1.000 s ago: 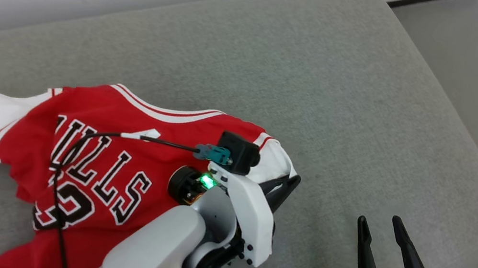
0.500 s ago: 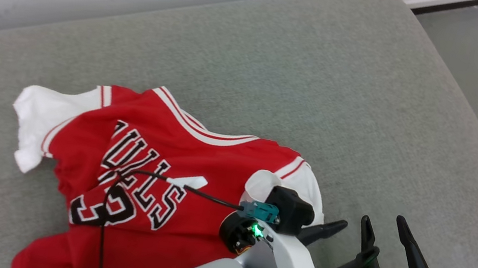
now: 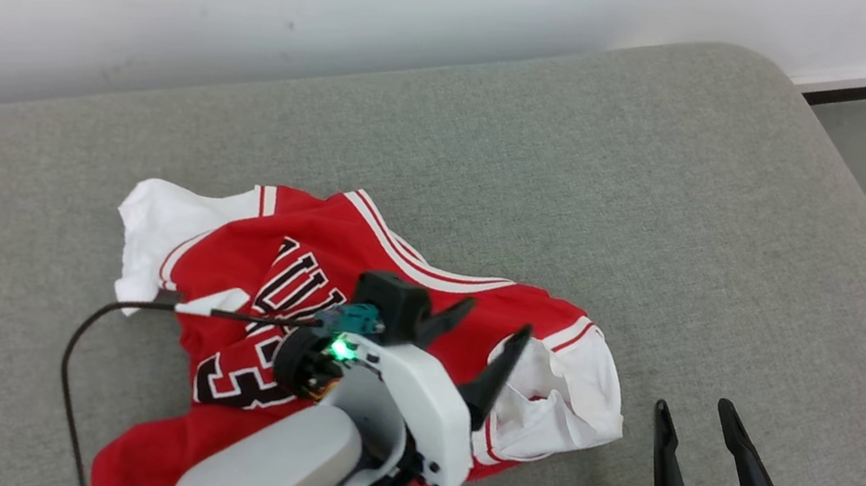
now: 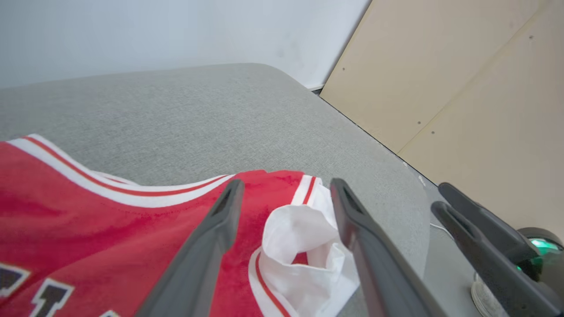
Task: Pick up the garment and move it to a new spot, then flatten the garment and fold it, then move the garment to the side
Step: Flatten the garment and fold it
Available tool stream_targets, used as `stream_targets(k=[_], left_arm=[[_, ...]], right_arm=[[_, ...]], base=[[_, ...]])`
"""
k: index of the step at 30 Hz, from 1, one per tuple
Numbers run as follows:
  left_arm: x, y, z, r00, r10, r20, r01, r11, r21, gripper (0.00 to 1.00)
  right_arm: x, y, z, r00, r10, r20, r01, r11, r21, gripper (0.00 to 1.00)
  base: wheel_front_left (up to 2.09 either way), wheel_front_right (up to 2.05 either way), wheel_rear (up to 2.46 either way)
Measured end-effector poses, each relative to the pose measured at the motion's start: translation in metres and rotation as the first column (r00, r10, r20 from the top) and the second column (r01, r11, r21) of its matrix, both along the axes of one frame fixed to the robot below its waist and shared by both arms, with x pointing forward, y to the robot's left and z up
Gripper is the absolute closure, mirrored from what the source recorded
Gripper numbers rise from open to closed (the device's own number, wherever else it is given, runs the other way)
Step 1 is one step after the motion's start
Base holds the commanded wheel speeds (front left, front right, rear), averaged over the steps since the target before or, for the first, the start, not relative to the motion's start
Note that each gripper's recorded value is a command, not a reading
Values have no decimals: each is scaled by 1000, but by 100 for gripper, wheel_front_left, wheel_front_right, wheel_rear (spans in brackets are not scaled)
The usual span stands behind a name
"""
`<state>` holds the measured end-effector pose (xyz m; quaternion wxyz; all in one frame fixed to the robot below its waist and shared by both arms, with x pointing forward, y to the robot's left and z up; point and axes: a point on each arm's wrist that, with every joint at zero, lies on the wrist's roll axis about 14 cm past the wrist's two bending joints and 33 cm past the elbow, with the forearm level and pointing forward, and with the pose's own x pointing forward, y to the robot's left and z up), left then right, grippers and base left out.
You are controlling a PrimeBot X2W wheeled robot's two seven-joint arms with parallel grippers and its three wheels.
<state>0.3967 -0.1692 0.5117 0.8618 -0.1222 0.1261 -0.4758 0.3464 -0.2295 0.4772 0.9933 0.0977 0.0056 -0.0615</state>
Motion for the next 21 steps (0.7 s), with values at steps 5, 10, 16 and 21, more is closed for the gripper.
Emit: stream_targets(k=[5,10,16,21], left_arm=[[8,9,-18,999,27,-21,-26,998,62,0],[5,6,-45,997,1,-82,10,991,132,0],[2,2,-74,989,-14,-144,42,980,193,0],[1,-2,-82,985,-37,-166,70,978,198,0]], right_arm=[[-2,0,2,1000,0,4,0,1000,-11,0],[-6,-7,0,1000,-22,-6,22,1000,-19,0],[-11,-18,-5,998,-60,-29,60,998,-19,0],[-13,-21,-9,996,-75,-42,74,997,-15,0]], base=[[0,0,0],[0,0,0],[0,0,0],[0,0,0]])
